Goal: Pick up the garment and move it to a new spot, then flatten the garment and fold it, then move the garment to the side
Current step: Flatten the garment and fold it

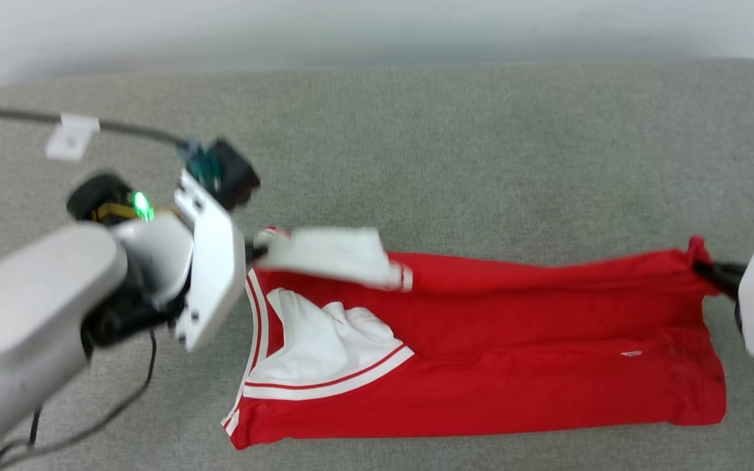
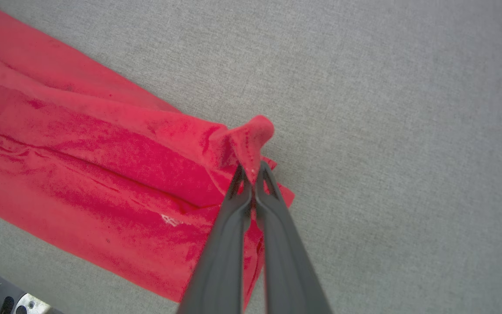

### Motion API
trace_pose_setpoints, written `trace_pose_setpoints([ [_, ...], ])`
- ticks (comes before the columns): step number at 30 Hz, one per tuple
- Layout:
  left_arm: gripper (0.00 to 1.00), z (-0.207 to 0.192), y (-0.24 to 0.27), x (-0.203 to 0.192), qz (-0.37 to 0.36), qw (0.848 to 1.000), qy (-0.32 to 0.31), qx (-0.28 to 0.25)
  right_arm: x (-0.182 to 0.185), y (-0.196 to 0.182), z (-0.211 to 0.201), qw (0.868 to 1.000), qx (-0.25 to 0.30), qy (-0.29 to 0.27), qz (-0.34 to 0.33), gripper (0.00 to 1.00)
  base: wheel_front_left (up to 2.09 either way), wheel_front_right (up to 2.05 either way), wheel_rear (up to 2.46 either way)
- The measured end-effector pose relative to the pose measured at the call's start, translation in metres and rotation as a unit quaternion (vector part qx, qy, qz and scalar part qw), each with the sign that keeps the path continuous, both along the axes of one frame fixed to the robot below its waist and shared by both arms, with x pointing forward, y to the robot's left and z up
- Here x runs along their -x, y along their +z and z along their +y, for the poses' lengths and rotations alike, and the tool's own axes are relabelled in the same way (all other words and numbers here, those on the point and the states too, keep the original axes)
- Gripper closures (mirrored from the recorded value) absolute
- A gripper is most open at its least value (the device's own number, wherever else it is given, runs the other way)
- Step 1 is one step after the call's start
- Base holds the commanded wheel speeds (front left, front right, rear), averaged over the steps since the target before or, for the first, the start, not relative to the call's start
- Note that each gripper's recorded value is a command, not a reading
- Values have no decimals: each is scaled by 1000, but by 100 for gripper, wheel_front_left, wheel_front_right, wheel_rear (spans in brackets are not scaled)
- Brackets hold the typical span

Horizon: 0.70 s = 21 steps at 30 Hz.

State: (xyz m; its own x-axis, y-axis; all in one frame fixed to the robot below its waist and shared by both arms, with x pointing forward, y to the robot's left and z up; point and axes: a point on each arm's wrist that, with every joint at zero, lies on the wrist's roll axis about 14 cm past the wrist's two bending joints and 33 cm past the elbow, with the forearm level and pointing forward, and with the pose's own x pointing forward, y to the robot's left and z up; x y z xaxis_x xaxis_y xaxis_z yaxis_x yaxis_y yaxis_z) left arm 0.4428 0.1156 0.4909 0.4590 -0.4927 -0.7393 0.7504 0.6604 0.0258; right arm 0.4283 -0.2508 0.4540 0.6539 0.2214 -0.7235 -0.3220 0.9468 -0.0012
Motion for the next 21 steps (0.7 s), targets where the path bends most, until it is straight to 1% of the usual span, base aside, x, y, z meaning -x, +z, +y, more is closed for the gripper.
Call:
trace_pose_setpoints([
  [5, 100, 6, -20, 42, 37, 999, 6, 0, 25, -7, 0, 1000, -4, 7, 6, 100, 0, 0, 0],
  [10, 100, 11, -49, 76, 89, 996, 20, 5, 49, -27, -2, 999, -2, 9, 36, 100, 0, 0, 0],
  [14, 100, 9, -74, 94, 129, 991, 24, 8, 59, -47, -2, 998, -10, -3, 62, 100, 0, 0, 0],
  [16, 100, 9, -80, 96, 133, 991, 23, 4, 62, -54, 0, 997, -13, -6, 72, 100, 0, 0, 0],
  [18, 100, 8, -94, 101, 148, 989, 25, 0, 68, -72, 1, 996, -12, -14, 90, 100, 0, 0, 0],
  [19, 88, 8, -98, 102, 153, 988, 28, 1, 69, -76, 2, 995, -13, -16, 93, 100, 0, 0, 0],
  [20, 59, 9, -100, 104, 155, 987, 31, 1, 70, -78, 2, 995, -13, -16, 94, 78, 0, 0, 0],
  [21, 0, 9, -100, 101, 146, 989, 32, 4, 69, -78, 2, 996, -13, -17, 89, 16, 0, 0, 0],
])
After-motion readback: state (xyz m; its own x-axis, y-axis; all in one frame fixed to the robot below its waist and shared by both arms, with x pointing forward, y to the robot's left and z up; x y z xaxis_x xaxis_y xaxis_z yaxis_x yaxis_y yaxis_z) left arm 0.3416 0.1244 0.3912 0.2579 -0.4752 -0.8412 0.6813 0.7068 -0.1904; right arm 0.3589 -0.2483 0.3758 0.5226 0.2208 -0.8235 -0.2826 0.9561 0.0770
